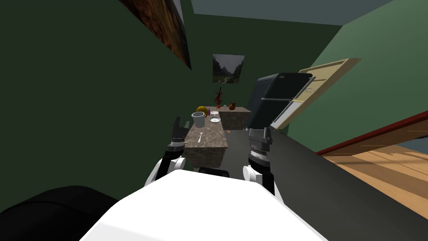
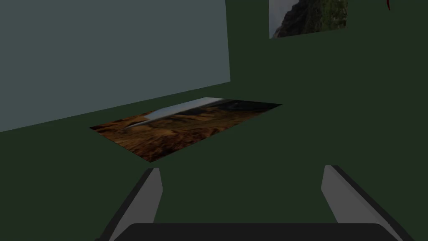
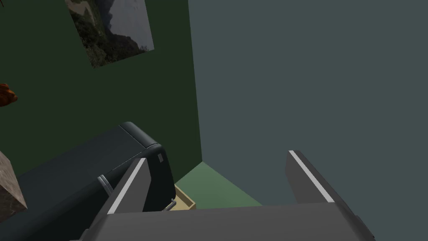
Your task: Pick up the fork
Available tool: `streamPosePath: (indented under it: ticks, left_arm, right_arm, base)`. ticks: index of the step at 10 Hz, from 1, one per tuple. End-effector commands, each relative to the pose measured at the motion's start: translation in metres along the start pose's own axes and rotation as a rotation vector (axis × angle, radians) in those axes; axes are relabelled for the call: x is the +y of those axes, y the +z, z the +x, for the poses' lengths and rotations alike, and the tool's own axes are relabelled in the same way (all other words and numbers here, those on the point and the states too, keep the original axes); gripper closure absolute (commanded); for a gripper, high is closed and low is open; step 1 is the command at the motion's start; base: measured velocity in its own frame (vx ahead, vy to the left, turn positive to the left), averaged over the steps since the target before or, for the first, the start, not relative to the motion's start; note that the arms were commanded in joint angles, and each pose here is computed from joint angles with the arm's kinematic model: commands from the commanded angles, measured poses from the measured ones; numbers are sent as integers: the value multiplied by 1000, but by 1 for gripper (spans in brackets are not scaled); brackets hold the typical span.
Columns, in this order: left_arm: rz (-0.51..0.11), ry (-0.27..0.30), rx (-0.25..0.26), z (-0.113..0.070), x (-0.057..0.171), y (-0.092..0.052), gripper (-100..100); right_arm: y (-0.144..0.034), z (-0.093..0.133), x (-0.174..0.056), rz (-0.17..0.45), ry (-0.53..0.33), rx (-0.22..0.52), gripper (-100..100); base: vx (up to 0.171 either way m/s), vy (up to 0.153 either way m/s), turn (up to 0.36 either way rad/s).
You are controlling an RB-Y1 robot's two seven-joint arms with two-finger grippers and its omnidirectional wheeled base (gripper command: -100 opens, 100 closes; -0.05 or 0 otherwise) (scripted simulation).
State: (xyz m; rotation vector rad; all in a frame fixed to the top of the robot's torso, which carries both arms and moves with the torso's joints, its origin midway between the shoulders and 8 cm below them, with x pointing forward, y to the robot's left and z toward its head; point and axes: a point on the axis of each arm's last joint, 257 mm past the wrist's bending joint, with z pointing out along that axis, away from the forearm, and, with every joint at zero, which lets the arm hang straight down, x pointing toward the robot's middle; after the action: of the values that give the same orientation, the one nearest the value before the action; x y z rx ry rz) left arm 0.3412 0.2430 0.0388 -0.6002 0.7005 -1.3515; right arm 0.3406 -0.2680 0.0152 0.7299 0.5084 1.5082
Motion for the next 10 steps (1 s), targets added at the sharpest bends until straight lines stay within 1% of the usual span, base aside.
streamPosePath:
  ticks: [1, 3, 5, 7, 10]
  left_arm:
    - [-30, 30, 24, -1, 9, -5, -100]
    - [-74, 68, 53, -4, 24, -13, -100]
    - [-138, 114, 88, -10, 45, -25, -100]
    - [-216, 165, 125, -18, 70, -40, -100]
    - [-349, 246, 181, -38, 111, -70, -100]
  right_arm:
    - [0, 0, 0, 0, 0, 0, 0]
    - [0, 0, 0, 0, 0, 0, 0]
    - [0, 0, 0, 0, 0, 0, 0]
    - [0, 0, 0, 0, 0, 0, 0]
    - [0, 0, 0, 0, 0, 0, 0]
  base:
    - [-22, -49, -93]
    - [-25, -78, -71]
    - [-23, -74, -109]
    - [-25, -64, -119]
    - [-16, -58, -173]
